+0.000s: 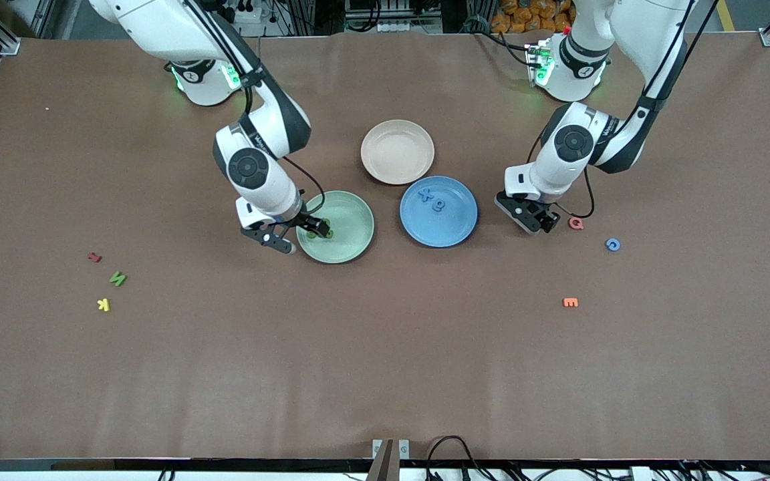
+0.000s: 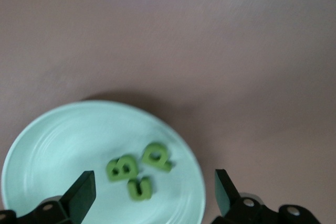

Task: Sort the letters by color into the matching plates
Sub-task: 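Grasp blue E with the left gripper while the right gripper withdraws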

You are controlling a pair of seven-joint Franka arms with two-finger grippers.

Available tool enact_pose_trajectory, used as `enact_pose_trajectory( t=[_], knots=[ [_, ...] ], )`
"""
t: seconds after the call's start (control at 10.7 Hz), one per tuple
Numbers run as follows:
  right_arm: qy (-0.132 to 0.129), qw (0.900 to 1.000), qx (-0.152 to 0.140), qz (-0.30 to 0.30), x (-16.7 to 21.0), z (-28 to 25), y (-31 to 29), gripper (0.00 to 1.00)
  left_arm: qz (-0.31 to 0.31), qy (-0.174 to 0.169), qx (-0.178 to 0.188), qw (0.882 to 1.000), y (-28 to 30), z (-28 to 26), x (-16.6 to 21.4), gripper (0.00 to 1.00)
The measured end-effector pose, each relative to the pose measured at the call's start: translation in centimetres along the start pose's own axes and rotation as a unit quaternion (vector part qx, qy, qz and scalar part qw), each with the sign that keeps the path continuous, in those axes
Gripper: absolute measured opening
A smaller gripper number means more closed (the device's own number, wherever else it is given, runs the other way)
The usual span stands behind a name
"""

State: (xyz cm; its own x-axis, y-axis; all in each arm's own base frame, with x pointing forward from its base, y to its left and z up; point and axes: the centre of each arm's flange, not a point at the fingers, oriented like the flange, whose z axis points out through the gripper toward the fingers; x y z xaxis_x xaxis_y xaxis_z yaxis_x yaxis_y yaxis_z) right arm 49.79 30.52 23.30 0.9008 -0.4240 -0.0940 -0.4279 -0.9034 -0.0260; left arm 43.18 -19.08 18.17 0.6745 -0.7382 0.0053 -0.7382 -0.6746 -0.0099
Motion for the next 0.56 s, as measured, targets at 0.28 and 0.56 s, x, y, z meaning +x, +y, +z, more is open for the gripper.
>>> enact_pose_trajectory(
  t=[0.28, 0.56],
  knots=[
    [0.011, 1.000, -0.003, -0.011, 4.7, -0.5, 3.3, 1.00, -0.002, 0.001, 0.000, 1.000, -0.2, 0.3, -0.1, 0.90],
    [0.013, 1.000, -0.001, -0.015, 9.8, -1.1, 8.0, 1.00, -0.003, 0.001, -0.001, 1.000, -0.3, 0.4, 0.0, 0.81]
  ],
)
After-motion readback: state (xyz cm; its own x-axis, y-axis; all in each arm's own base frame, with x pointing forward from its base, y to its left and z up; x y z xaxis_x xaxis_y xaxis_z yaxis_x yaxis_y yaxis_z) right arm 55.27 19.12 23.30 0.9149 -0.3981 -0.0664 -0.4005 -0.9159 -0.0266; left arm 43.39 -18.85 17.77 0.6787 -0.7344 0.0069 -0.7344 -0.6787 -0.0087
